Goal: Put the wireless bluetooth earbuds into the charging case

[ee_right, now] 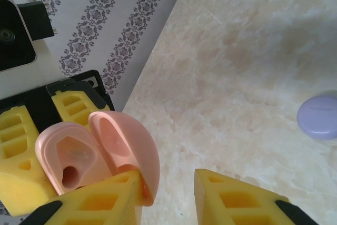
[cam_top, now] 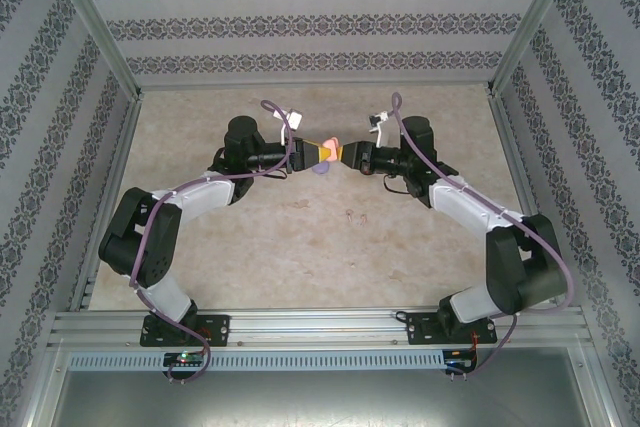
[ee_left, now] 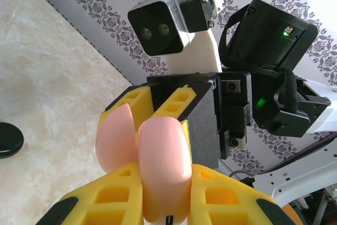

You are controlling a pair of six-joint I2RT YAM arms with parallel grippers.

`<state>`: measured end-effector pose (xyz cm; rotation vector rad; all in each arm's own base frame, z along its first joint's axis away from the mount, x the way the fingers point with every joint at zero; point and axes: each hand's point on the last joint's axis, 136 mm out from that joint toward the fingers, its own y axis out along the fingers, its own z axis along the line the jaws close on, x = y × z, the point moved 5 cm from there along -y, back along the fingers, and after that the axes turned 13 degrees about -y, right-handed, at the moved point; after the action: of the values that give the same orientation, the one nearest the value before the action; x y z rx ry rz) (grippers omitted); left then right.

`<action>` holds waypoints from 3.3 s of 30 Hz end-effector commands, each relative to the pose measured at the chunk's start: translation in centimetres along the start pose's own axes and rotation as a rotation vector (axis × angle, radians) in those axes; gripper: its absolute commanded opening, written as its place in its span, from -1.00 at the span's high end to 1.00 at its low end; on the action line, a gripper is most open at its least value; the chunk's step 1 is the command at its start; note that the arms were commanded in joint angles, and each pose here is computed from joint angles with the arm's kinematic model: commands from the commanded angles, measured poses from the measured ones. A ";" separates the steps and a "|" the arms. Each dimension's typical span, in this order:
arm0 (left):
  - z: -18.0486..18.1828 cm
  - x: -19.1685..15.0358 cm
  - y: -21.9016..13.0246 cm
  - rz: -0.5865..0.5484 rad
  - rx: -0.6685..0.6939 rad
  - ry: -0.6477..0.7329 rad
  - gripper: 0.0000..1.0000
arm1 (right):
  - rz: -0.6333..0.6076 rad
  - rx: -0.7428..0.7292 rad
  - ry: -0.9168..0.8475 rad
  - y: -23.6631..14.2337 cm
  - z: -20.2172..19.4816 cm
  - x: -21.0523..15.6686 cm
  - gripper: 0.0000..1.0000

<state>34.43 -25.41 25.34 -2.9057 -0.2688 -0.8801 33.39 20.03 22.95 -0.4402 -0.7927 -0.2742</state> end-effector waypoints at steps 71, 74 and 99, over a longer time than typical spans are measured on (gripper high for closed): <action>2.1 -0.2 0.4 0.550 0.118 0.040 0.09 | 0.321 -0.124 -0.384 2.3 0.5 -0.7 1.00; 2.2 -0.4 0.3 0.556 0.113 0.031 0.12 | 0.326 -0.132 -0.386 2.3 0.3 -0.8 1.00; 2.0 -1.0 0.2 0.592 0.051 -0.021 -0.03 | 0.353 -0.148 -0.406 2.4 -0.1 -0.9 1.00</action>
<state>35.50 -25.42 21.83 -2.6176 0.4978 -0.7311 32.56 22.05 21.03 -0.7426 -1.0198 0.1145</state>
